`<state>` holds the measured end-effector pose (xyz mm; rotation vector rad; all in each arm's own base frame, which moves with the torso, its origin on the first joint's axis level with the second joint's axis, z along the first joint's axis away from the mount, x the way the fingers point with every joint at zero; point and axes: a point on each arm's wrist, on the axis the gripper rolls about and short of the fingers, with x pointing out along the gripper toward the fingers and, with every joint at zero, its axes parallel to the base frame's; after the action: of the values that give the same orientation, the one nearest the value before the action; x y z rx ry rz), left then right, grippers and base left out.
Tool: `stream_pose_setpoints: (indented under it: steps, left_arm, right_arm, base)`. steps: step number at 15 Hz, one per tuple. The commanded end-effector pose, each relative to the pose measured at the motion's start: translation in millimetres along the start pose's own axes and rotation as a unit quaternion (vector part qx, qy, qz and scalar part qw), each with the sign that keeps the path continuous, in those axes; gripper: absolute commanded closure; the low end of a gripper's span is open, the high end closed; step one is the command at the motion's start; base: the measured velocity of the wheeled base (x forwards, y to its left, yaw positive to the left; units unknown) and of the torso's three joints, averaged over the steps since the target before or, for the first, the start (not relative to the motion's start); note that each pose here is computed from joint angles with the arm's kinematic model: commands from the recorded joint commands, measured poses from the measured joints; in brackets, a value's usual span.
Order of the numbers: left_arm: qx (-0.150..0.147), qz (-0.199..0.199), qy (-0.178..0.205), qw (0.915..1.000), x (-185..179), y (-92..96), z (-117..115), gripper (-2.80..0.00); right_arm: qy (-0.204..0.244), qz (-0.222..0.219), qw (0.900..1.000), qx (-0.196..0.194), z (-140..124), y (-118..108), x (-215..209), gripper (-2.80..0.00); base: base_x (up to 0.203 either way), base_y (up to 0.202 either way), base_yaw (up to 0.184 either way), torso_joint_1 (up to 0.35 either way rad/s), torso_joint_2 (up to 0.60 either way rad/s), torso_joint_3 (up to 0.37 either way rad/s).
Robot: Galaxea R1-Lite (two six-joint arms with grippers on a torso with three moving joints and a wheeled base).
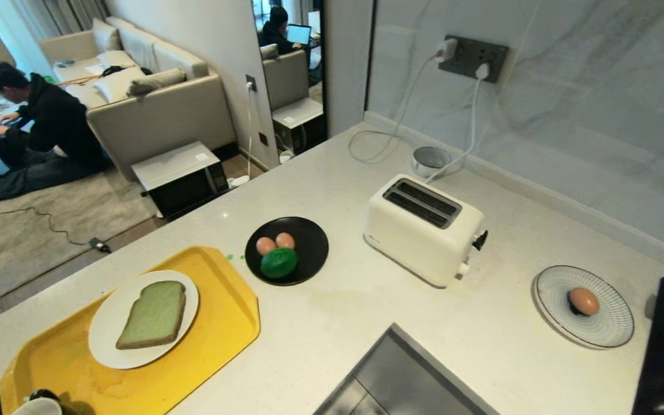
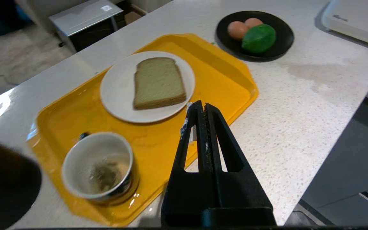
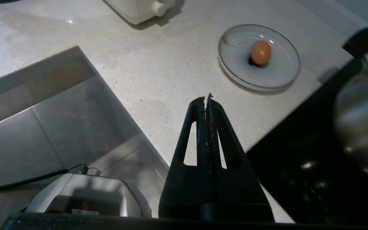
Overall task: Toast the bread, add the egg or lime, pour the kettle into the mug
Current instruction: Pick up the egg
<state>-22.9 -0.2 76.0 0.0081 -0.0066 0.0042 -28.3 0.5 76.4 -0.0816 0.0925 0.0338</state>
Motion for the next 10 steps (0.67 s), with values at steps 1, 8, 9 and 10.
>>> stream_pose_setpoints:
  steps: [1, 8, 9, 10]
  left_arm:
    - [-0.001, 0.0, -0.001, 1.0, -0.1, 0.0, 0.0, 0.0]
    - [-0.001, 0.002, -0.001, 1.0, -0.1, 0.1, 0.1, 0.0]
    - [-0.001, 0.002, -0.001, 1.0, -0.1, 0.0, 0.0, 0.0]
    - [-0.002, 0.001, -0.001, 1.0, -0.1, 0.1, 0.0, 0.0]
  right_arm:
    - [0.001, 0.0, 1.0, 0.001, -0.1, 0.0, 0.0, 0.0]
    - [0.001, 0.0, 1.0, 0.002, -0.1, 0.0, 0.0, 0.0]
    - [0.001, 0.0, 1.0, 0.002, -0.1, 0.0, 0.0, 0.0]
    - [0.001, 0.0, 1.0, 0.002, -0.1, 0.0, 0.0, 0.0]
  base:
    - [-0.001, 0.007, -0.175, 0.0, 0.0, 0.038]
    - [-0.001, 0.01, -0.172, 0.002, 0.0, 0.074]
    - [-0.001, 0.007, -0.174, 0.002, -0.01, 0.001]
    - [0.0, 0.007, -0.169, 0.002, 0.0, 0.005]
